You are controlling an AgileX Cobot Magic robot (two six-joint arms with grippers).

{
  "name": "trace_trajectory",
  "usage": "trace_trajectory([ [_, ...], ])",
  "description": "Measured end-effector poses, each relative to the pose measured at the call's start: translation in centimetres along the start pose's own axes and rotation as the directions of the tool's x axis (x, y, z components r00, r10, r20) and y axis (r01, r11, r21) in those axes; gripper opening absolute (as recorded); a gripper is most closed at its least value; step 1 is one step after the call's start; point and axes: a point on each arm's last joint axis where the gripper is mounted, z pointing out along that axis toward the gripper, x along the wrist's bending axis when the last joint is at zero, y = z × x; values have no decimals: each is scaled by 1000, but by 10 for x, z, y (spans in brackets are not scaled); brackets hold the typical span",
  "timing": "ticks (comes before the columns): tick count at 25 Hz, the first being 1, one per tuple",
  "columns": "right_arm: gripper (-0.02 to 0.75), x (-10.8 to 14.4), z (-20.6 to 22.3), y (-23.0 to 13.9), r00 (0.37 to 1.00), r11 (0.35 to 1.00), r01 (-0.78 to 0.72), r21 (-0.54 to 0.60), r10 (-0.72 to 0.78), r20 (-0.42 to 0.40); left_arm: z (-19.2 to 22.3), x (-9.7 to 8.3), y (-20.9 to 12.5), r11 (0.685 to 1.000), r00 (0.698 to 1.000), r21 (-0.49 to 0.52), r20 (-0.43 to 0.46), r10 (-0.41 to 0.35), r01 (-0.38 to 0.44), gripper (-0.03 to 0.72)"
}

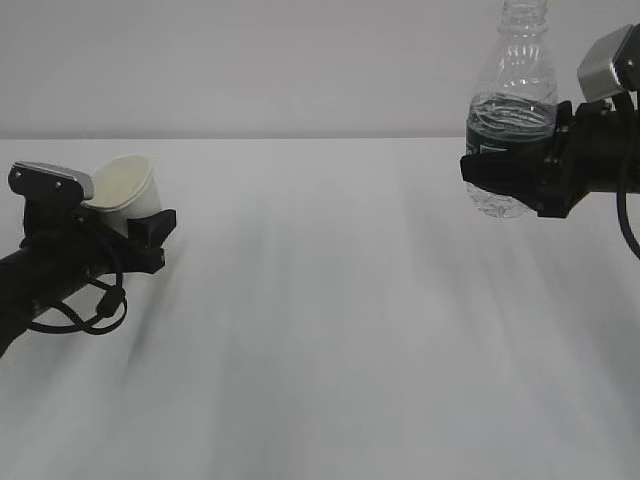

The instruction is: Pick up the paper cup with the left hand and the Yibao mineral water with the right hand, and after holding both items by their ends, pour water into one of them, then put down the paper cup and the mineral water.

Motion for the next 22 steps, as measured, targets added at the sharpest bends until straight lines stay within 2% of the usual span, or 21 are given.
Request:
trace_trajectory([
  [4, 435, 0, 0, 0, 1000, 1000, 1, 1, -1, -1, -2, -12, 10, 1000, 992, -10, 124, 8, -7, 454],
  [10, 435, 0, 0, 0, 1000, 1000, 1, 1, -1, -1, -7, -27, 18, 1000, 960, 13, 281, -18, 16, 454],
  [15, 435, 0, 0, 0, 1000, 1000, 0, 1, 0, -1, -13, -39, 24, 999, 912, 40, 409, -22, 6, 453],
  [22, 435, 1, 0, -1, 1000, 1000, -5, 14, 5, -16, -24, -51, 39, 999, 848, 47, 531, -6, -23, 452],
])
